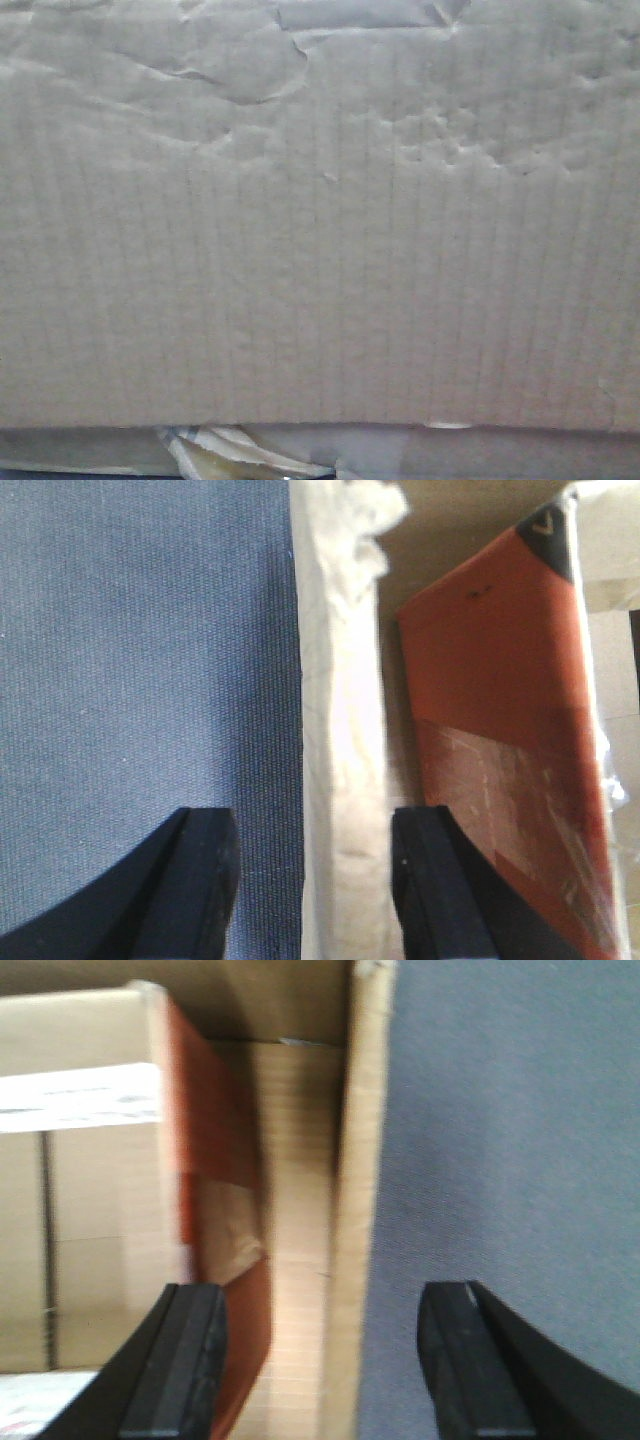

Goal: Stack two boxes on right shelf middle

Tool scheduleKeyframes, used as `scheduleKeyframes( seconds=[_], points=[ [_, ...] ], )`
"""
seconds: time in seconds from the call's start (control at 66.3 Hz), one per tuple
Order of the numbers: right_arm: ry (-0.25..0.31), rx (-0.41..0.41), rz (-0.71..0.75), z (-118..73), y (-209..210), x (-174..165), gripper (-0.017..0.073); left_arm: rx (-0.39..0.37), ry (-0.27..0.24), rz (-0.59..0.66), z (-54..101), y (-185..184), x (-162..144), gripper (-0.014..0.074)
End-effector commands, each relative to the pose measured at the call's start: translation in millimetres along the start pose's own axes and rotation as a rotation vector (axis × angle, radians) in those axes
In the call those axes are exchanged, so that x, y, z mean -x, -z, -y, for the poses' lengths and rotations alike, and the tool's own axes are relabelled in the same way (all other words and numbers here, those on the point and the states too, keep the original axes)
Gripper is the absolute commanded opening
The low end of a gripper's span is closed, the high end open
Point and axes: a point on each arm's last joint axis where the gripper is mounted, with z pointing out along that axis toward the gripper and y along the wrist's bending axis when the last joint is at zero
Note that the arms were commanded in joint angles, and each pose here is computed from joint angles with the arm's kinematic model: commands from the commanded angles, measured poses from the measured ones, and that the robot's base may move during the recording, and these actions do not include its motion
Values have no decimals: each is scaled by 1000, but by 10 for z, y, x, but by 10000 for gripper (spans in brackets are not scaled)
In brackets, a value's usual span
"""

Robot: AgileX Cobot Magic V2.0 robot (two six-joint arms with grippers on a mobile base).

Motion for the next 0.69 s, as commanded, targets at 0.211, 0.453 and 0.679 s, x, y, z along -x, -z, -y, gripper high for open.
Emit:
scheduleKeyframes(
  seconds=[0.211,0.453,0.679],
  points=[
    [-17,-32,-45,33,-138,-84,307,2,-5,-7,14,-36,5,267],
    [-20,-26,-60,30,-165,-107,307,20,-19,-47,51,-204,30,267],
    [-18,-25,-60,22,-165,-110,307,20,-24,-47,51,-204,30,267]
  ],
)
